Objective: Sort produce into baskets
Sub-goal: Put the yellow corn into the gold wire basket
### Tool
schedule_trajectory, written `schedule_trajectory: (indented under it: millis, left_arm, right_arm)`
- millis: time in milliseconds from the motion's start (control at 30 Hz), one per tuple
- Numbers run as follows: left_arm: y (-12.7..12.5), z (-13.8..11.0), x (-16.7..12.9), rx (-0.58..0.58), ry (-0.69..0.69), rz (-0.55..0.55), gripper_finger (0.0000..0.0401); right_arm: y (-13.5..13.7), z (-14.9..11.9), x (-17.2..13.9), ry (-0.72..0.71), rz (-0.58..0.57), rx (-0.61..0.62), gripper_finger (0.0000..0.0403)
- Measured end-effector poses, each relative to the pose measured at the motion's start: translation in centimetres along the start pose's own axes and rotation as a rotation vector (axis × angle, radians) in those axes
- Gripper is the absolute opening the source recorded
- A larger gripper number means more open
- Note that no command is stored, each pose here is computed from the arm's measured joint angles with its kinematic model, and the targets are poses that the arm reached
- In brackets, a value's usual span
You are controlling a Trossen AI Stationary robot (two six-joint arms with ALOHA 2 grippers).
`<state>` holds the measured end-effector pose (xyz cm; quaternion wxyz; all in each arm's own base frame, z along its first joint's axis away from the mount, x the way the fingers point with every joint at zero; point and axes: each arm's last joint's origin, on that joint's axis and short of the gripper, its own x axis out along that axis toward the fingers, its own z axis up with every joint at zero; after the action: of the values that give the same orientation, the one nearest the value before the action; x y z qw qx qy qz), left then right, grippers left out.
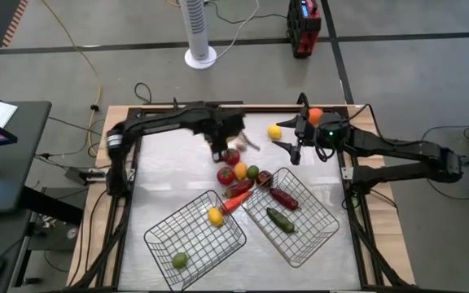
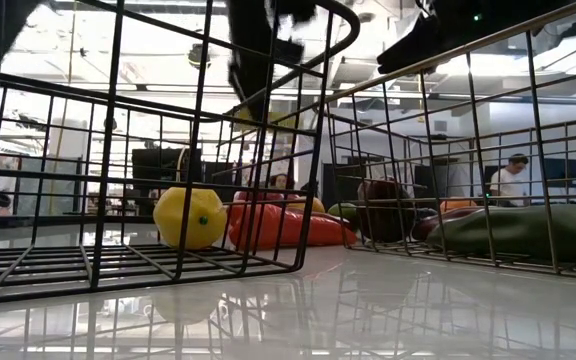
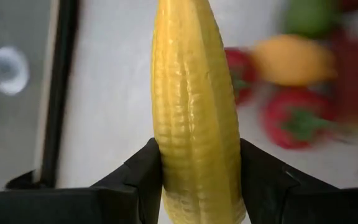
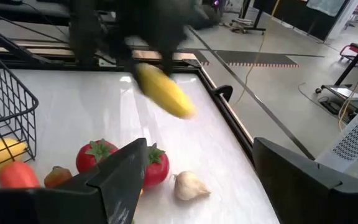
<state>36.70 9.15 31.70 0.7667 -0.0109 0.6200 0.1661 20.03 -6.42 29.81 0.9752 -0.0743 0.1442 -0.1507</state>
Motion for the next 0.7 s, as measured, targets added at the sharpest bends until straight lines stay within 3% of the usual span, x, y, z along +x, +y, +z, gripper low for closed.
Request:
schedule_trajectory:
  millis: [200,400,700]
  left_arm:
    - [-6.6,-4.2,-3.4,0.092,-0.09,-0.175,0.0159]
    - [-12.3,-9.3,-4.0,0.183,-0.149,-0.386,0.0161]
    - [-16.1,-13.0,-3.2,0.099,-0.172,-0.462,0.0162]
  right_arm:
    - [-0.4,0.1,0.0,-0.01,-0.021,0.002,0.0319]
    - [-0.6,0.3,0.0,-0.032,-0.03,0.004,0.0319]
    - [-0.7,0.8,0.0,-0.085,-0.04,0.013,0.0319]
